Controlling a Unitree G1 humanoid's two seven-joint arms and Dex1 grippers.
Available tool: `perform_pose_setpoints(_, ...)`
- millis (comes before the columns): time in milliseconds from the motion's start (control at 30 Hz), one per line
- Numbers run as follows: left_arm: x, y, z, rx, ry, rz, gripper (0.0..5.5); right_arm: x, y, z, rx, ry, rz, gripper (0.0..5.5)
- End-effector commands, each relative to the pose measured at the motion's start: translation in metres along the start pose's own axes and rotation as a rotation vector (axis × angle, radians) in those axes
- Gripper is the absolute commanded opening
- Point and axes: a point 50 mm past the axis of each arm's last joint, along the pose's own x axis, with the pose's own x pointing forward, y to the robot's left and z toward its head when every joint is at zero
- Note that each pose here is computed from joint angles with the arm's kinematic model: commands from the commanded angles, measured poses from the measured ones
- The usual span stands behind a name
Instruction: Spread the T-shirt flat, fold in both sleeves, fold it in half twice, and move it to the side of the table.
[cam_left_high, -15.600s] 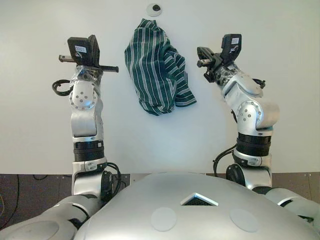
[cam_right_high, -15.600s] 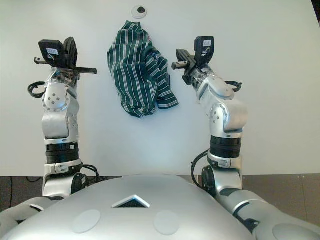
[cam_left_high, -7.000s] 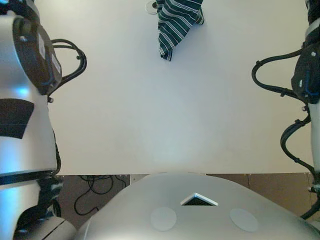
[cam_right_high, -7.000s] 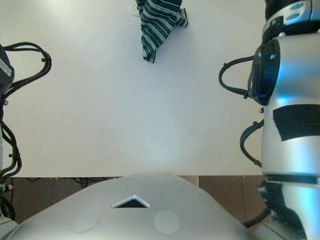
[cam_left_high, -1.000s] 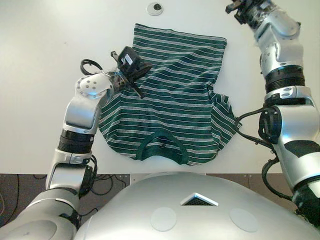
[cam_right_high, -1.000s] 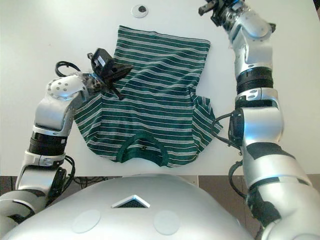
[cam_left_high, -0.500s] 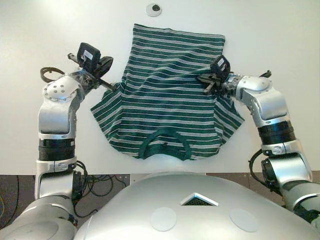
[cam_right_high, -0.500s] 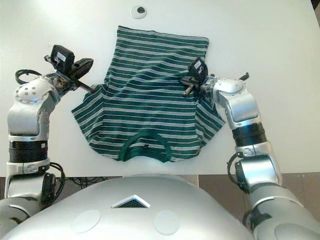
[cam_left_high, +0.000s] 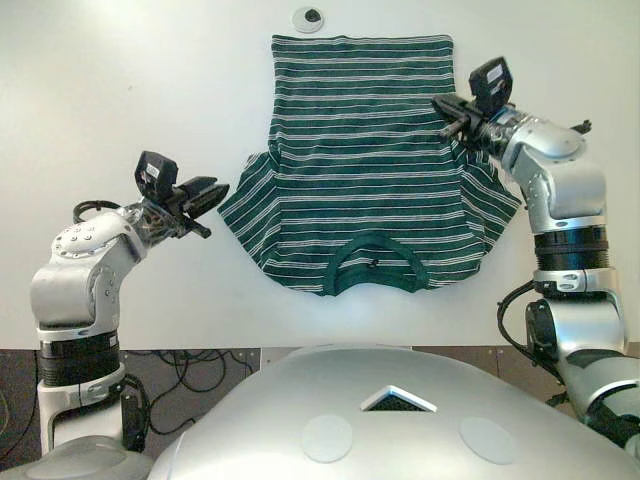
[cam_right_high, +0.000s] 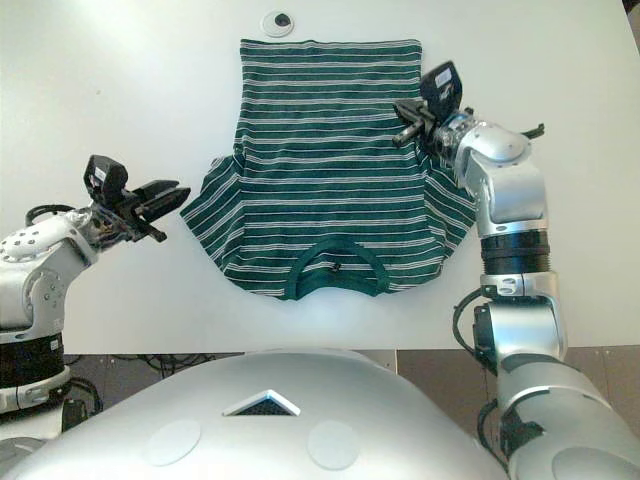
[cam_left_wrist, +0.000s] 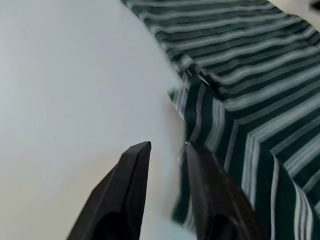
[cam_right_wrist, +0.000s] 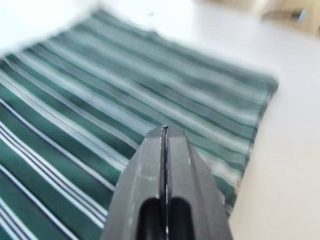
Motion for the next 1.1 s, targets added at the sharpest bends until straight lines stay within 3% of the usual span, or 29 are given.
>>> perform_pose_setpoints(33,-0.010,0.003,-0.014,-0.046,0.086,-0.011,1.23,0.000,0.012,0.025,0.062,-0.082,0.033,0.00)
perform_pose_setpoints(233,-0.010,-0.005,-0.032,-0.109,0.148,-0.084,1.23,0.001,0.016,0.022,0.094,-0.071,0.011,0.00)
perform_pose_setpoints(500,-0.006,-0.007,-0.020,-0.167,0.010,-0.099,0.02,-0.003,0.006,0.014,0.109,-0.033,-0.031,0.00)
perform_pose_setpoints(633,-0.007,-0.008,-0.011,-0.179,-0.056,-0.108,0.02,-0.007,0.005,0.009,0.093,-0.006,-0.019,0.00)
perform_pose_setpoints(833,0.000,-0.040,0.019,-0.075,-0.129,-0.270,0.02,-0.028,0.001,-0.010,0.048,0.094,0.016,0.00)
perform_pose_setpoints(1100,0.046,-0.076,0.013,0.118,0.016,-0.410,0.02,-0.041,-0.021,-0.032,0.113,0.202,-0.064,0.00)
